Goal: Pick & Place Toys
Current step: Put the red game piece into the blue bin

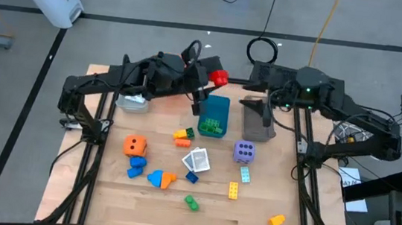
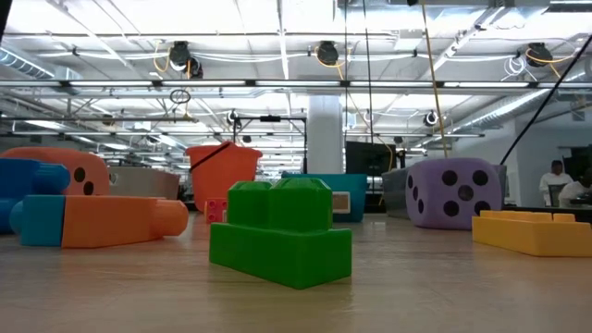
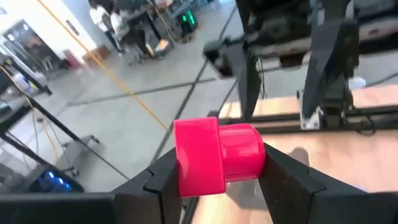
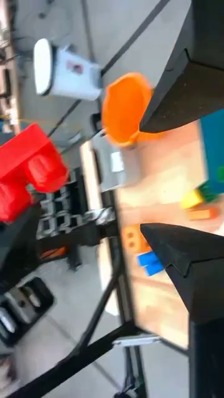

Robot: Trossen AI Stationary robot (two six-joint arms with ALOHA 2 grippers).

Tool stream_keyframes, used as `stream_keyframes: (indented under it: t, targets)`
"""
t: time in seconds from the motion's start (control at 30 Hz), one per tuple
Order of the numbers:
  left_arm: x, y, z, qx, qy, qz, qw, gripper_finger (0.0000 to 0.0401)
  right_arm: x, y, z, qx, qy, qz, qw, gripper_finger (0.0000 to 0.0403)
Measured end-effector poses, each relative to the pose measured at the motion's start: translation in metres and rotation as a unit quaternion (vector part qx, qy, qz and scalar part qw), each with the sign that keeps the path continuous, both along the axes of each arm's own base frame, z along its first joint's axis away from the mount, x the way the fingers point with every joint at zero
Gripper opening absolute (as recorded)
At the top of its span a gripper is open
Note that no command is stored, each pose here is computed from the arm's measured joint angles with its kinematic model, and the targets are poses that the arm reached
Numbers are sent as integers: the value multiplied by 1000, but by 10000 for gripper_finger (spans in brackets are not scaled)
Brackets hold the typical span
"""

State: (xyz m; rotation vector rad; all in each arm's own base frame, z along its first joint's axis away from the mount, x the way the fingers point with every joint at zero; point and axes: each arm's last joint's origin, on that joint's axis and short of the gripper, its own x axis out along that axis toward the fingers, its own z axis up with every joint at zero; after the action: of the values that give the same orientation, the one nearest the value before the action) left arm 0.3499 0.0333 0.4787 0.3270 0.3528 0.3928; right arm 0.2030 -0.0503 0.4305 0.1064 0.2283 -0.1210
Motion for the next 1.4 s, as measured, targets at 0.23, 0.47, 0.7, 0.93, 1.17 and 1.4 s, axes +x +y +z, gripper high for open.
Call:
stream_keyframes:
  t: [0.23,0.47,0.7,0.93,1.17,1.4]
  targets:
    - [18,30,-37,-75,80,7,994,176,-18,5,-9,24,66,-9,998,242]
    - [52,59,-86,-146,137,-9,980,172,-12,6,-38,70,116,-16,991,242]
    - [75,78,-140,-198,217,-10,956,176,-7,17,-90,130,169,-11,977,242]
    - [91,90,-176,-245,246,-26,937,172,-7,35,-146,187,180,4,966,235]
    - [99,97,-203,-270,274,-32,923,177,-15,49,-191,239,201,5,950,220]
    - [98,95,-230,-292,300,-33,907,173,-25,54,-220,273,217,-7,937,209]
